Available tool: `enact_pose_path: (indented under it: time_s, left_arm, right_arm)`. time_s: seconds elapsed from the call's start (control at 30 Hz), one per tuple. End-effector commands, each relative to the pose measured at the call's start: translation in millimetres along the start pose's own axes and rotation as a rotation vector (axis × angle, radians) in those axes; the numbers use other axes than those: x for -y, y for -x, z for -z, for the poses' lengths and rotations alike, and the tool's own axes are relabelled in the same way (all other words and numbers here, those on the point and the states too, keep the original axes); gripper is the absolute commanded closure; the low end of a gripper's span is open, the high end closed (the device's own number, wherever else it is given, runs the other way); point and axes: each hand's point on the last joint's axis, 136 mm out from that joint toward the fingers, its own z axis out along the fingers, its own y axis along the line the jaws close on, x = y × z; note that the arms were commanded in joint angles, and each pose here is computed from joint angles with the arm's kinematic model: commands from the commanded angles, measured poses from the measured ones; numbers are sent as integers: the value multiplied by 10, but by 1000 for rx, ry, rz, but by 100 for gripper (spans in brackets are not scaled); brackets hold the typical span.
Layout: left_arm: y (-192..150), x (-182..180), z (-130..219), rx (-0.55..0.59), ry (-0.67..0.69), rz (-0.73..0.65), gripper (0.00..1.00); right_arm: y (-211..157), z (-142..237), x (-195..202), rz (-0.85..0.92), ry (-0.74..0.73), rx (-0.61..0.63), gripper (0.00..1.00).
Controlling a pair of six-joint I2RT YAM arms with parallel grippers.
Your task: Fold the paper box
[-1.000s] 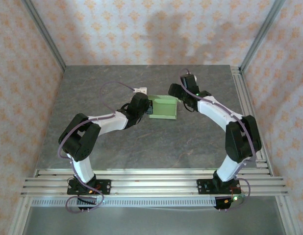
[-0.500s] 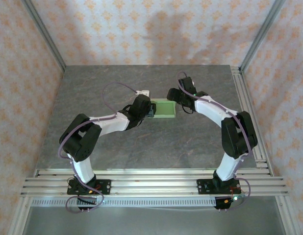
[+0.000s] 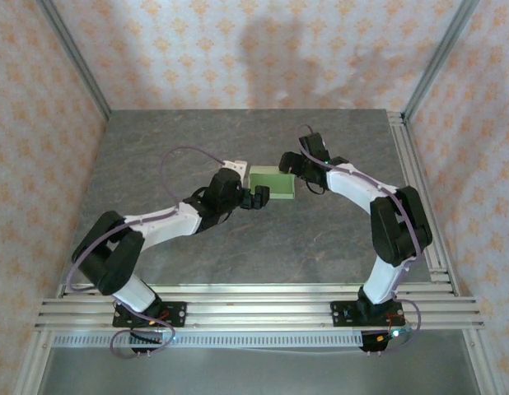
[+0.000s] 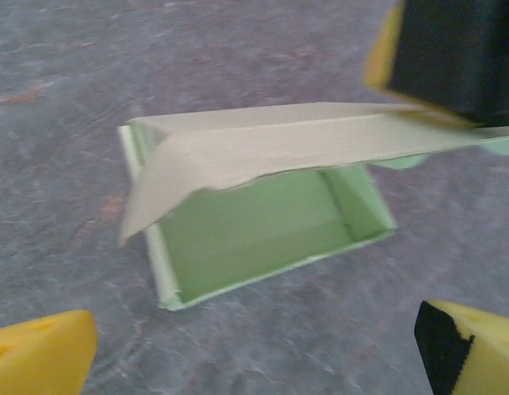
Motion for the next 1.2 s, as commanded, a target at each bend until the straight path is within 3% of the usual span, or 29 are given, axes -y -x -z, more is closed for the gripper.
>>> enact_pose_path:
  time_s: [0.0, 0.23, 0.4, 0.63, 0.83, 0.9, 1.17]
  left_arm:
    - [170, 208, 183, 28, -80, 39, 0]
    - [512, 319, 310, 31, -85, 179, 0]
    - [532, 4, 159, -40, 44, 298, 1]
    - [368, -382, -196, -148, 88, 389, 19]
    - [187, -361, -553, -269, 46, 386, 29]
    - [135, -349, -665, -281, 32, 396, 37]
    - [-110, -506, -889, -342, 91, 369, 59]
  right_arm:
    - [-8, -49, 45, 37, 9, 22, 5]
    - [-121, -96, 101, 61, 15, 12, 1]
    - [-249, -147, 206, 83, -12, -8, 2]
    - [-400, -238, 372, 139, -84, -70, 20]
    - [-364, -215, 273, 143, -38, -62, 35]
    - [-381, -244, 289, 153, -51, -81, 41]
    - [-397, -276, 257, 156, -41, -100, 44]
